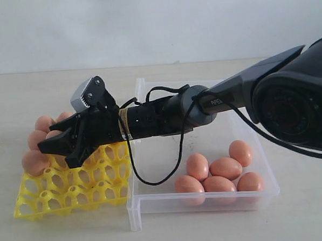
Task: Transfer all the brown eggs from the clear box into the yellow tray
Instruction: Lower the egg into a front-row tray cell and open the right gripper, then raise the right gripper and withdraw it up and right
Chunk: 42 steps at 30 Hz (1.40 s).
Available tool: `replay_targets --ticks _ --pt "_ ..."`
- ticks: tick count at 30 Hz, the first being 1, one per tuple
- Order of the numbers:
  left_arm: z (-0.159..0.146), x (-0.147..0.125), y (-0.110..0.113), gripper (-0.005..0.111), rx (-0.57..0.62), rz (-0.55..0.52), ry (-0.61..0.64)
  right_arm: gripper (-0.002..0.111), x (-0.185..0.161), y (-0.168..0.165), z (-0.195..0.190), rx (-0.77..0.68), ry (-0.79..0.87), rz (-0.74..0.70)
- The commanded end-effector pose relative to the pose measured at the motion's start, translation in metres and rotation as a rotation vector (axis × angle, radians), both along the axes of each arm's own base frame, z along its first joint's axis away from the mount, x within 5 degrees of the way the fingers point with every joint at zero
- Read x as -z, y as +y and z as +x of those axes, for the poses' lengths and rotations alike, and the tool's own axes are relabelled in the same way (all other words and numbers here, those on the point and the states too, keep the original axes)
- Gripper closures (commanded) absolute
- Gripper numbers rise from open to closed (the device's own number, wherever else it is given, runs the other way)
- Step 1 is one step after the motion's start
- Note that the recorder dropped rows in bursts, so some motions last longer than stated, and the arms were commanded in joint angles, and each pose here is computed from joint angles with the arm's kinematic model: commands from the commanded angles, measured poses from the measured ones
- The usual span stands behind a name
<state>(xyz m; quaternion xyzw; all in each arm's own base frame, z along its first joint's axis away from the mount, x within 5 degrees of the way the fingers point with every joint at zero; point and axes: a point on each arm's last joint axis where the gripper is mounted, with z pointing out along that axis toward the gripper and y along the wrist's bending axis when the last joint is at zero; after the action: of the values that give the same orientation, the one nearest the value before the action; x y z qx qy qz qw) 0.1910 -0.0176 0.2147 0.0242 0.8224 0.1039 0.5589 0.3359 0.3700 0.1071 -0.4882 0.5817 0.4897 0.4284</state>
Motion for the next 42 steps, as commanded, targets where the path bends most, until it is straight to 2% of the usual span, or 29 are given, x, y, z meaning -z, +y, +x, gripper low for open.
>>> replay_targets --ticks 1,13,16,19,23,25,27,33,37,41,42 --pt "-0.001 -0.001 0.001 0.103 -0.009 -0.004 -0.012 0.109 0.009 0.002 0.002 -0.016 0.028 -0.022" --pt "-0.001 -0.001 0.002 0.103 -0.012 -0.002 -0.015 0.109 0.012 0.003 0.002 -0.022 0.037 -0.033" --pt "-0.001 -0.001 0.002 0.103 -0.012 -0.002 -0.015 0.105 0.012 0.003 0.002 -0.023 0.037 -0.034" --pt "-0.001 -0.001 0.002 0.103 -0.012 -0.002 -0.015 0.093 0.012 0.003 0.002 -0.024 0.038 -0.035" --pt "-0.001 -0.001 0.002 0.103 -0.012 -0.002 -0.015 0.065 0.012 0.003 0.002 -0.019 0.067 -0.035" --pt "-0.001 -0.001 0.002 0.103 -0.012 -0.002 -0.015 0.054 0.011 0.003 0.002 -0.016 0.07 -0.035" --pt "-0.001 -0.001 0.002 0.103 -0.012 -0.002 -0.015 0.051 0.009 0.003 0.002 -0.016 0.066 -0.033" --pt "-0.001 -0.001 0.002 0.103 -0.012 -0.002 -0.015 0.05 -0.015 0.002 0.003 -0.013 0.03 -0.011" --pt "-0.001 -0.001 0.002 0.103 -0.012 -0.002 -0.015 0.05 -0.053 0.0 0.001 -0.029 -0.043 -0.027" --pt "-0.001 -0.001 0.002 0.103 -0.012 -0.002 -0.015 0.051 -0.087 -0.007 -0.007 -0.066 -0.123 -0.136" --pt "-0.001 -0.001 0.002 0.103 -0.012 -0.002 -0.015 0.055 -0.096 -0.01 -0.009 -0.068 -0.136 -0.187"
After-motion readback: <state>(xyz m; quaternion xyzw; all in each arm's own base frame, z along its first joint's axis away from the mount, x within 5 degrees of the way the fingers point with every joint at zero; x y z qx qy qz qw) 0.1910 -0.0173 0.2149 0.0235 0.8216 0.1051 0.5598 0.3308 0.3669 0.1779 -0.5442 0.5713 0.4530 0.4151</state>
